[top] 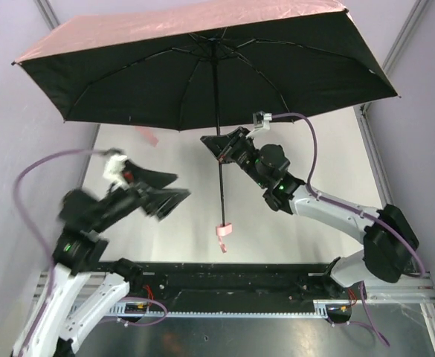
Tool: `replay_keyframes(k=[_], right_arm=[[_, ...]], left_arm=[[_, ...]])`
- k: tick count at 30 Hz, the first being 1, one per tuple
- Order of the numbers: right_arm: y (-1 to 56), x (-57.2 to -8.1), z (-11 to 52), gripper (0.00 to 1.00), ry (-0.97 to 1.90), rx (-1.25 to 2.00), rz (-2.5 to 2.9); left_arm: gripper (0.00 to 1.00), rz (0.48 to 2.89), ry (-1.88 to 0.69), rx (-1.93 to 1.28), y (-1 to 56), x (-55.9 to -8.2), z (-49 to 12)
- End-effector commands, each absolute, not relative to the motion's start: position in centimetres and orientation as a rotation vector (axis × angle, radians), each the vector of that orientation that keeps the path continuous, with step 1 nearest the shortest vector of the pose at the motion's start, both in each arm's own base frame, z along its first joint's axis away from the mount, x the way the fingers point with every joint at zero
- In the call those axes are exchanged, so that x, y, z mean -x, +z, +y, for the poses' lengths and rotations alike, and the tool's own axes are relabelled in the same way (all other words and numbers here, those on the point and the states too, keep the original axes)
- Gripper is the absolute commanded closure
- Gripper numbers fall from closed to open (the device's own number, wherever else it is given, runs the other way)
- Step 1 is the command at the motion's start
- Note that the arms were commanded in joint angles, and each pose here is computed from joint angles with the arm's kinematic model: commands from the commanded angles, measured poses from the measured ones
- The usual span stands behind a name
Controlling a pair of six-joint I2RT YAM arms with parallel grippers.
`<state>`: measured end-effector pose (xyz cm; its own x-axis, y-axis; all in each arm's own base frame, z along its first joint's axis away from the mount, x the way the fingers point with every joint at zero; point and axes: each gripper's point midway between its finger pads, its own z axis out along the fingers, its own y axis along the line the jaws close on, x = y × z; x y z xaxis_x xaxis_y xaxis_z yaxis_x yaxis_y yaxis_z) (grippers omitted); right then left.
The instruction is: Put away the umbrella
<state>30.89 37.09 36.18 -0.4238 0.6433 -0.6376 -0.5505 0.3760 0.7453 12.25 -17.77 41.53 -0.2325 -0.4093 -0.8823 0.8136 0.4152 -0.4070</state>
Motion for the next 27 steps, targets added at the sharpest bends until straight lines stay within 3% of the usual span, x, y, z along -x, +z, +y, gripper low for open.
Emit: replay_keyframes(k=[1,8,15,25,27], right_arm=[[43.1,-29.4,37.0,1.0,1.612,-0.044,1.179],[39.6,-28.9,38.5,1.0,1.798,-0.02,1.195],[38.6,-30.5,37.1,1.0,1.858,-0.028,1.224],[40.0,-29.3,37.5,1.0,1.723,0.16,1.135],[39.9,-28.7,38.3,1.0,1.648,0.212,1.133]], left_arm=[[0.08,1.699,-1.277,-0.311,34.2,-16.6,-20.7],[0.03,1.73,-1.394,-0.286,30.0,-19.5,-23.7],[0.08,1.728,-1.463,-0.34,28.2,-20.1,-25.2],[0.05,1.65,-1.518,-0.57,28.6,-18.8,-26.4],[0.13,1.645,-1.53,-0.598,28.8,-18.5,-26.5]])
